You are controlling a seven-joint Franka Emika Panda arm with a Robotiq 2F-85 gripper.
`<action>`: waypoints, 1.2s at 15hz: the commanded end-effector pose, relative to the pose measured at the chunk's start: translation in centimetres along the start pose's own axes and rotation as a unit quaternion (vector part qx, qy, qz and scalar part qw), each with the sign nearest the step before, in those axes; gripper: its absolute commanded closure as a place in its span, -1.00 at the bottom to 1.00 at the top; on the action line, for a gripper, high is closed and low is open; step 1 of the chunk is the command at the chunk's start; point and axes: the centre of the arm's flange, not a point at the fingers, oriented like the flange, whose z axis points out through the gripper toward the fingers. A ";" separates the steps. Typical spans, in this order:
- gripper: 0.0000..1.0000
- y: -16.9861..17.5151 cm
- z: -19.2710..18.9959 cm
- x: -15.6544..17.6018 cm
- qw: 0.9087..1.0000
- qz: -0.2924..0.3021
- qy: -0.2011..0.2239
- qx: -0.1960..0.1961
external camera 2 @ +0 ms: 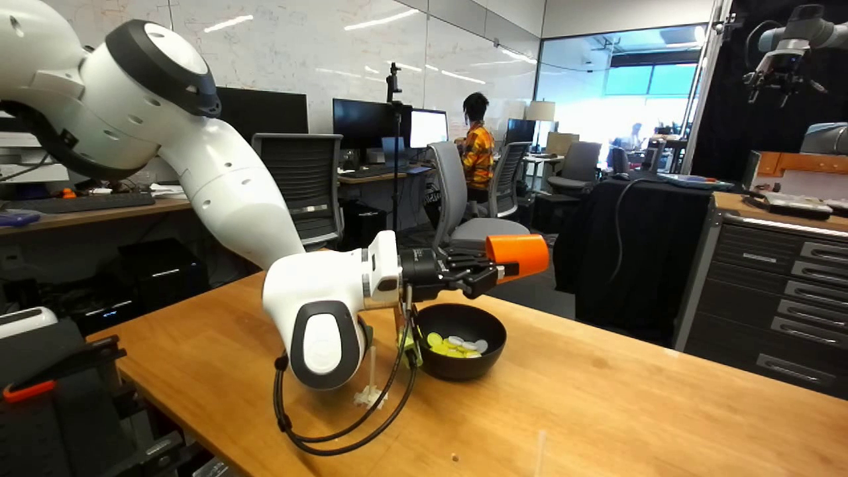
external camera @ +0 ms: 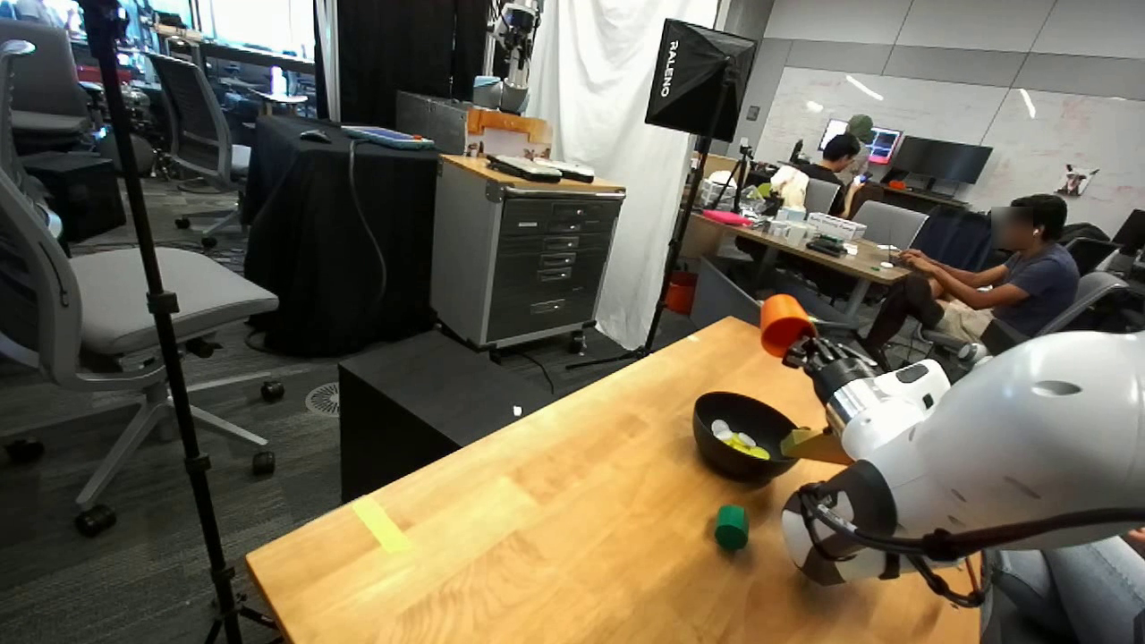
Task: Pour the contents of the orange cup into the black bowl
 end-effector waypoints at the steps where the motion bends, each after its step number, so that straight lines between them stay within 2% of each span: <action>1: 0.97 2.0 -0.2 -4.2 0.999 0.008 -0.038 0.001; 2: 0.97 2.5 -0.2 -4.3 0.998 0.016 -0.065 0.005; 5: 0.97 3.4 1.5 -3.3 0.993 0.054 -0.110 0.003; 13: 0.97 5.8 3.3 -2.4 0.978 0.118 -0.170 0.006; 16: 0.97 6.6 4.1 -0.5 0.968 0.152 -0.201 0.010; 18: 0.97 6.9 4.5 1.0 0.957 0.180 -0.227 0.018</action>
